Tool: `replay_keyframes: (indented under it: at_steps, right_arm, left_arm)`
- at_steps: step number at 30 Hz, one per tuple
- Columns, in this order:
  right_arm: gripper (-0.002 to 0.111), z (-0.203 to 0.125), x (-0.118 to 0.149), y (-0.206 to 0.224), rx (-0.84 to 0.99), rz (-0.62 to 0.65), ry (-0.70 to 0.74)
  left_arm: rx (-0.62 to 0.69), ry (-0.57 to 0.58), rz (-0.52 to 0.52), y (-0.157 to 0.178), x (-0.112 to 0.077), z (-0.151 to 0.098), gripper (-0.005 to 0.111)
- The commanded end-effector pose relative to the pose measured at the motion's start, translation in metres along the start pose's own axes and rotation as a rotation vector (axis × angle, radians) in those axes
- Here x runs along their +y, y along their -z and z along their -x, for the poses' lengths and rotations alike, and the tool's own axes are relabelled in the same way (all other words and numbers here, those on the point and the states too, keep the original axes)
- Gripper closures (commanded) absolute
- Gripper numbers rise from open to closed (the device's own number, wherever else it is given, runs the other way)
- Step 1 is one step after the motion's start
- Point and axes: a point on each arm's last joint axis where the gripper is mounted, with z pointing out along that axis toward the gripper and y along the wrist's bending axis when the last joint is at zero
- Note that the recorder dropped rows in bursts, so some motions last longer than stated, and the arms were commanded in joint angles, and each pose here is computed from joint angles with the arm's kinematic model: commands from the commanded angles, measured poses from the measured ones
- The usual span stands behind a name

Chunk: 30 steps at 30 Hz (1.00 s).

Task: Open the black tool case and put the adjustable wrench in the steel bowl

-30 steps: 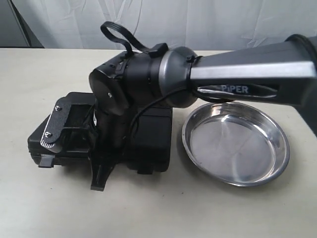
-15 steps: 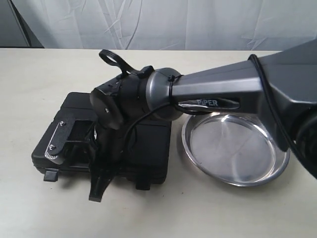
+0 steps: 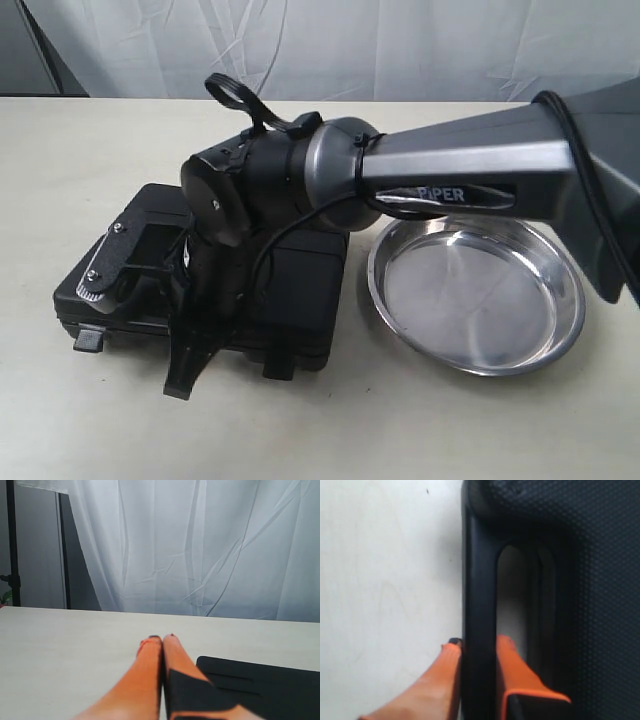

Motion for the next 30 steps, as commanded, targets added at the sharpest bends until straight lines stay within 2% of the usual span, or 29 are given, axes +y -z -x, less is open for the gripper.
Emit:
replay_keyframes:
  at_steps: [1,22,24,30]
  right_arm:
    - [0.109,0.004,-0.002,0.012,-0.029,-0.008,-0.03]
    - [0.109,0.001,-0.005,-0.006,-0.005,-0.02,-0.061]
    - [0.103,-0.001,-0.005,-0.011,0.009,-0.014,-0.063]
    - [0.077,-0.004,-0.004,-0.017,0.039,-0.002,-0.058]
  left_arm:
    - [-0.002,-0.002,-0.005,0.0,0.0,-0.001,0.107]
    - [0.0,-0.001,-0.005,0.0,0.0,-0.001,0.107]
    - [0.0,-0.001,-0.005,0.0,0.0,-0.001,0.107]
    - [0.0,-0.001,-0.005,0.0,0.0,-0.001,0.107]
